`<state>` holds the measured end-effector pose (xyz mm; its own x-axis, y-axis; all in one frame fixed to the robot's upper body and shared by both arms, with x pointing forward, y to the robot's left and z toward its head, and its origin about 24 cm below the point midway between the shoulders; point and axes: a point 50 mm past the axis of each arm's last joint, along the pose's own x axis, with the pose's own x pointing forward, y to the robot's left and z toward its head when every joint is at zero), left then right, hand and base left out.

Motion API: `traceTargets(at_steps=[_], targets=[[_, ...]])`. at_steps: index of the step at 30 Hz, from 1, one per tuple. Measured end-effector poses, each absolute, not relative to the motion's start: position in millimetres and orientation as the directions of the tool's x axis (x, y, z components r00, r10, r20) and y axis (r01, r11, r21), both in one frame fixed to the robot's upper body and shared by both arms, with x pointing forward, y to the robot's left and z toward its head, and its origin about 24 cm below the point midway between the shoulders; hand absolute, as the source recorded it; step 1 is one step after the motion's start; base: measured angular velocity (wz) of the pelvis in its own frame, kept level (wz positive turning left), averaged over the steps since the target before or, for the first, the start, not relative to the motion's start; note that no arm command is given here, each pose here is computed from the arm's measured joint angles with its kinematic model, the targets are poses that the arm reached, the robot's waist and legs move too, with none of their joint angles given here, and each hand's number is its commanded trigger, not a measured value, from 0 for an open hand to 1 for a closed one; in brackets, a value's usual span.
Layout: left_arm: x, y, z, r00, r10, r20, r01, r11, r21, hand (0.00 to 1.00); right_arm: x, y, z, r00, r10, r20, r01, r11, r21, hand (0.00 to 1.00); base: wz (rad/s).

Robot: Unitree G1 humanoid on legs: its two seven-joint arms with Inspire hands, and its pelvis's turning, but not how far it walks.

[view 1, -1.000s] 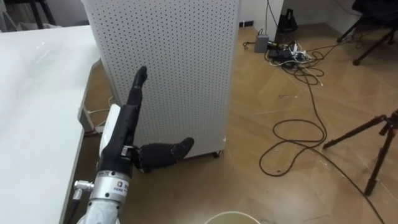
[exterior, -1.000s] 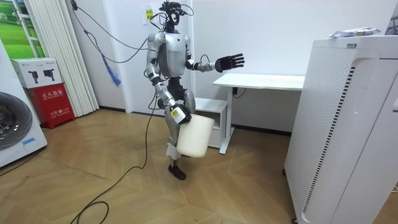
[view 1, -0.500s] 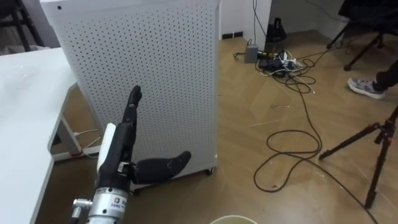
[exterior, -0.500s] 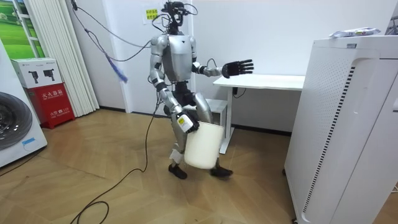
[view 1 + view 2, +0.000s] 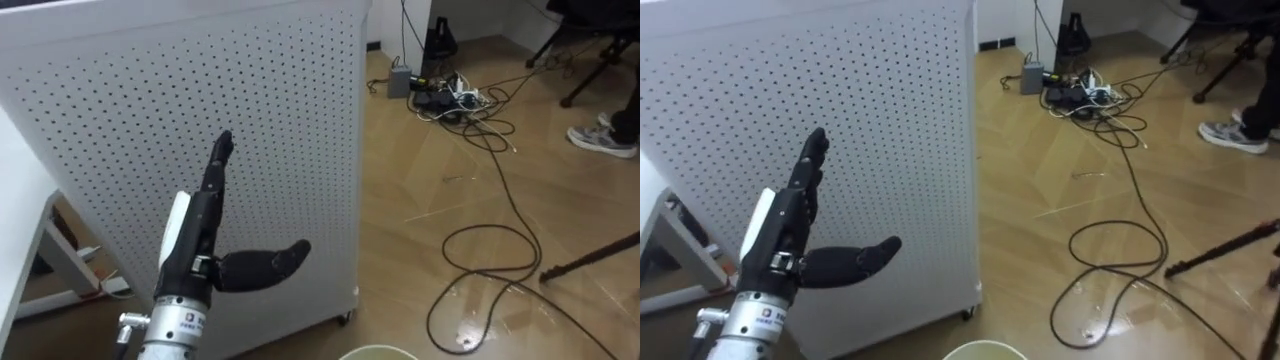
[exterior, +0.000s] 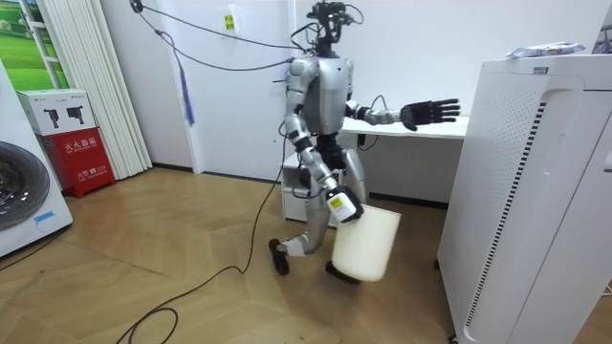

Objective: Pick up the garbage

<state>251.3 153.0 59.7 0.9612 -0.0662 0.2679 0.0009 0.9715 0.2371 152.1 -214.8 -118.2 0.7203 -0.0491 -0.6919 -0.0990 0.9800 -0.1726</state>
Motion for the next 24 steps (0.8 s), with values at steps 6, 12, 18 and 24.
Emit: traceTargets(at_steps=[6,12,18,24], targets=[[256,152,66,0.954,-0.051,0.297,-0.017,0.975,0.221,0.0,158,-214,-113,0.746,-0.04,-0.664,-0.099,0.98,-0.17,1.0,0.24],[245,138,59,0.946,-0.11,0.304,0.041,0.974,0.224,0.0,153,-220,-115,0.736,-0.072,-0.673,-0.081,0.978,-0.193,1.0,0.57],[244,145,66,0.941,-0.087,0.327,-0.014,0.955,0.295,0.0,164,-218,-108,0.764,-0.073,-0.641,-0.074,0.977,-0.2,1.0,0.15],[245,156,80,0.917,-0.029,0.397,-0.107,0.943,0.316,0.0,166,-215,-107,0.771,-0.037,-0.635,-0.099,0.979,-0.178,1.0,-0.03]])
